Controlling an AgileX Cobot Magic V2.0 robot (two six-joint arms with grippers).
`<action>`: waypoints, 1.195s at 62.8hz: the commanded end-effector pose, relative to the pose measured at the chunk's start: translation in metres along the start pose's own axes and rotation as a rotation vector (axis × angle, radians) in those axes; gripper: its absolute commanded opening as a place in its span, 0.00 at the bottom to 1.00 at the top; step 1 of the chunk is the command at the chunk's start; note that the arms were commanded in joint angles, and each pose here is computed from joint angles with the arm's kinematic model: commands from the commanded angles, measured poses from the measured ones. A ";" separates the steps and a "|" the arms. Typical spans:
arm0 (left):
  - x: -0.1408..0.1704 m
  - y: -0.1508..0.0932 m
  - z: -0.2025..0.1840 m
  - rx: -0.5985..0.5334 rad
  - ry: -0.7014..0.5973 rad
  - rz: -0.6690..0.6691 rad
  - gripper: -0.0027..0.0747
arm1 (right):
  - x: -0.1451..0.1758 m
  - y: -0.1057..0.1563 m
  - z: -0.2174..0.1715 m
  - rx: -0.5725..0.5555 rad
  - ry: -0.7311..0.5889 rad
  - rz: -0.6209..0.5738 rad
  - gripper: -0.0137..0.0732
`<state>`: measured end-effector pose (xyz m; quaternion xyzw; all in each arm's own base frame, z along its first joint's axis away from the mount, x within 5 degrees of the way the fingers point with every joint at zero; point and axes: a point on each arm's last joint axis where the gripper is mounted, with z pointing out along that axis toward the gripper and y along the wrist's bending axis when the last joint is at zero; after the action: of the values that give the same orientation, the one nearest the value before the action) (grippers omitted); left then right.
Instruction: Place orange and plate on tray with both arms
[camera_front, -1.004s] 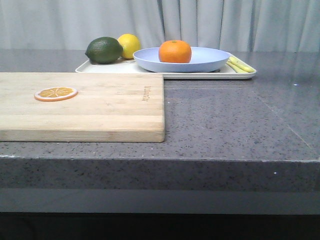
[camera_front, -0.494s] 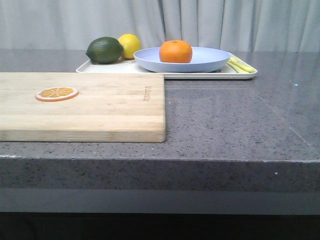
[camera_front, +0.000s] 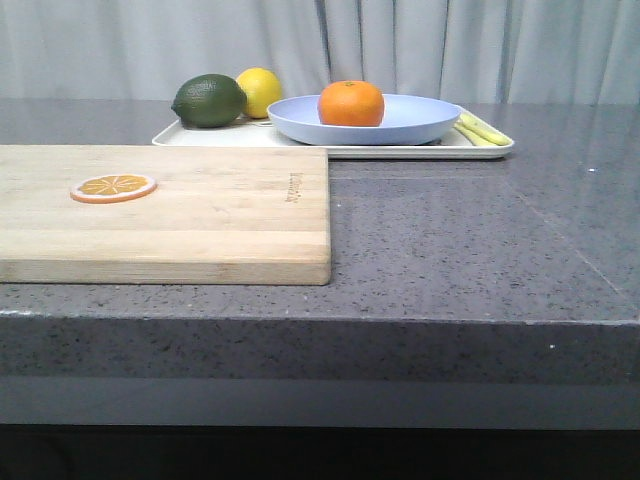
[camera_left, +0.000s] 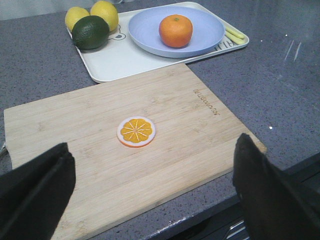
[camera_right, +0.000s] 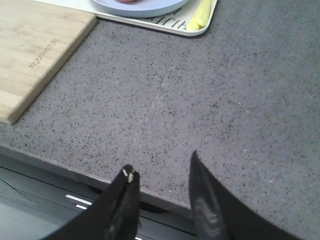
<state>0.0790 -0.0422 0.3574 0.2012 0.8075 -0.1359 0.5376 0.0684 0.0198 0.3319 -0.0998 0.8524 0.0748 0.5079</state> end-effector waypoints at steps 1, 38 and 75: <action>-0.013 0.000 -0.004 0.004 -0.095 -0.015 0.83 | -0.005 -0.001 -0.005 0.015 -0.092 -0.013 0.48; -0.013 0.000 -0.004 0.004 -0.095 -0.015 0.07 | -0.001 0.000 -0.004 0.013 -0.073 -0.013 0.08; -0.012 -0.001 -0.006 0.008 -0.107 -0.016 0.01 | -0.001 0.000 -0.004 0.012 -0.070 -0.013 0.08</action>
<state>0.0786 -0.0420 0.3575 0.2010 0.8070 -0.1361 0.5384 0.0638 0.0192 0.3231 -0.1028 0.8537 0.0733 0.5053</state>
